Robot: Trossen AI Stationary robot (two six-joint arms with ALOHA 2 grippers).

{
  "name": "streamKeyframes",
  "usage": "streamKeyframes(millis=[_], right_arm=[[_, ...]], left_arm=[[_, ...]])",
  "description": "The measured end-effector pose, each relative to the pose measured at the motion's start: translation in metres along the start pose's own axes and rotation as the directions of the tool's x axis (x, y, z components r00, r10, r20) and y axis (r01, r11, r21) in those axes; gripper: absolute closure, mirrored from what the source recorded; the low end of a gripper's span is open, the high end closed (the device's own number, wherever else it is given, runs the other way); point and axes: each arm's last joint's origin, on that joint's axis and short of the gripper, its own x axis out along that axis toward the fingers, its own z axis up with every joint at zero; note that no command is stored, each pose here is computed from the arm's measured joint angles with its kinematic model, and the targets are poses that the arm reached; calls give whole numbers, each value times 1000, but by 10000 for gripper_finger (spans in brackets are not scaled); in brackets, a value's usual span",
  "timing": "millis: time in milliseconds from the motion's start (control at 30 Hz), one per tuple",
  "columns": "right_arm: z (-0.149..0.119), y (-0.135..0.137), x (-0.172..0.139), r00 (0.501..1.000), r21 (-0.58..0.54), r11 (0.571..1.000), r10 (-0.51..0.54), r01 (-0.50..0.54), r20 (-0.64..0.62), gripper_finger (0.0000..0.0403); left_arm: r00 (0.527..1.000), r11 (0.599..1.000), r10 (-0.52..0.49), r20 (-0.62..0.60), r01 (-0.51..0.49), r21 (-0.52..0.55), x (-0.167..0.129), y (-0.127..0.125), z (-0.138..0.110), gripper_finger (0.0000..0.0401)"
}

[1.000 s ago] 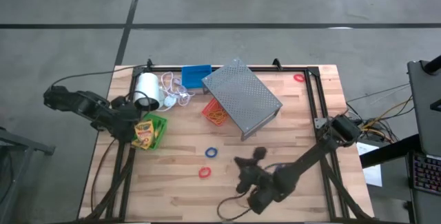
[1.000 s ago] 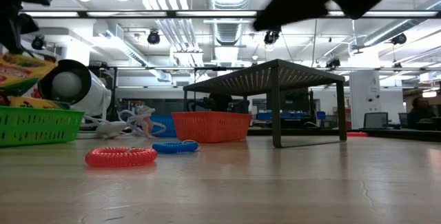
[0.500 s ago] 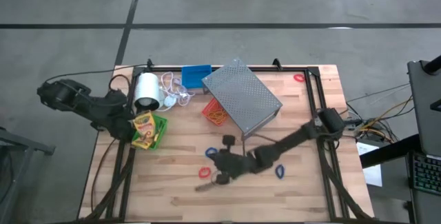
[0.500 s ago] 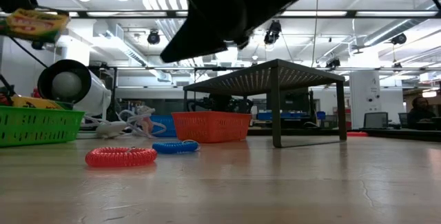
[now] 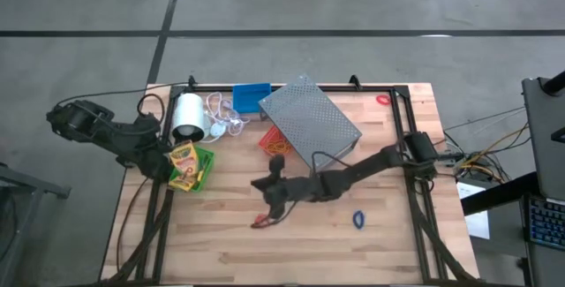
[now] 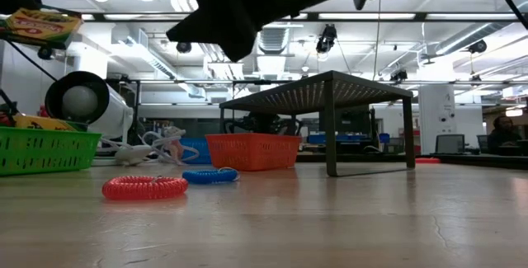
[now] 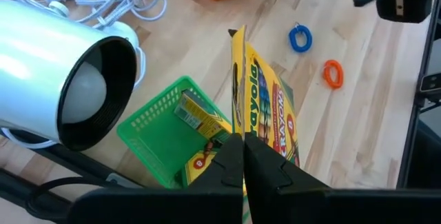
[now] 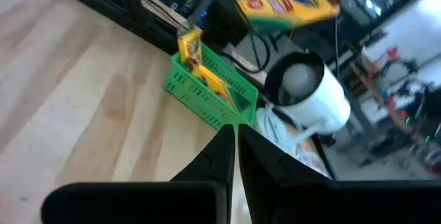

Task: Pick & Place Office Desk Supplies
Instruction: Put the crayon box into the green bin

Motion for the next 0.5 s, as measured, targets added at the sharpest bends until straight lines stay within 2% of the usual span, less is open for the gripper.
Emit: streamKeyframes(millis=[200, 500], right_arm=[[-3, -2, 2, 1000, 38, 999, 4, -4, -18, 378], [-3, -2, 2, 1000, 37, 999, 3, -3, -15, 327]], left_arm=[[1000, 1000, -6, -10, 6, -1, 0, 0, 0, 400], [1000, 1000, -6, -11, 6, -3, 0, 0, 0, 400]])
